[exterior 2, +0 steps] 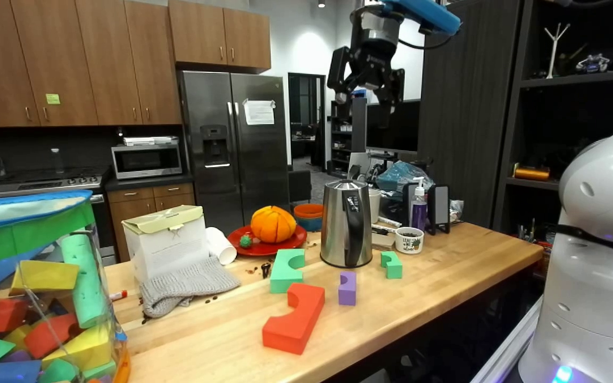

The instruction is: Open the lid of the kettle by pressing on the button at the center, push the kettle slightly forward and then close the lid

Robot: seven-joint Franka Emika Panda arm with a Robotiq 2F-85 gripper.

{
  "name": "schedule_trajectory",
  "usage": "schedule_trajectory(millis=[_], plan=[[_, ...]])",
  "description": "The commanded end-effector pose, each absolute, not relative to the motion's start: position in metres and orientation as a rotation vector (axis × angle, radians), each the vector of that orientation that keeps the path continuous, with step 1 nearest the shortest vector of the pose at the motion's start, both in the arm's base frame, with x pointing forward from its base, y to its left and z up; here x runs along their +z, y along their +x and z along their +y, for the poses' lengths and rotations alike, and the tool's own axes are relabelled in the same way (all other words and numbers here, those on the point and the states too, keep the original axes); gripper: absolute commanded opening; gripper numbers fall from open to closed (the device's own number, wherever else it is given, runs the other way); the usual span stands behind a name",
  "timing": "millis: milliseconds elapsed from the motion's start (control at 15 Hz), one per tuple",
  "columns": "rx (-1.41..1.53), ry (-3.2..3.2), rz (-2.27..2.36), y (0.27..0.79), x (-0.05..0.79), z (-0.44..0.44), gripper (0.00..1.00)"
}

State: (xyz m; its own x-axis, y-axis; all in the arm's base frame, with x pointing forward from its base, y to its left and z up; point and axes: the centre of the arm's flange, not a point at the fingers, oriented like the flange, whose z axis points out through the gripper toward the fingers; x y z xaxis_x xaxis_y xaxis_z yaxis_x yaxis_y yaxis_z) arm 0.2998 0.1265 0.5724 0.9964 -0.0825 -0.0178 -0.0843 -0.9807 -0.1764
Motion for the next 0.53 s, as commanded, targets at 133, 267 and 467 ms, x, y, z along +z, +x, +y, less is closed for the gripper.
schedule_trajectory(millis=[133, 267, 467], plan=[[-0.247, -3.087, -0.223, 0.306, 0.572, 0.170, 1.00], [-0.342, -3.103, -0.384, 0.320, 0.573, 0.188, 1.00], [-0.493, -3.109, -0.623, 0.352, 0.566, 0.210, 1.00]])
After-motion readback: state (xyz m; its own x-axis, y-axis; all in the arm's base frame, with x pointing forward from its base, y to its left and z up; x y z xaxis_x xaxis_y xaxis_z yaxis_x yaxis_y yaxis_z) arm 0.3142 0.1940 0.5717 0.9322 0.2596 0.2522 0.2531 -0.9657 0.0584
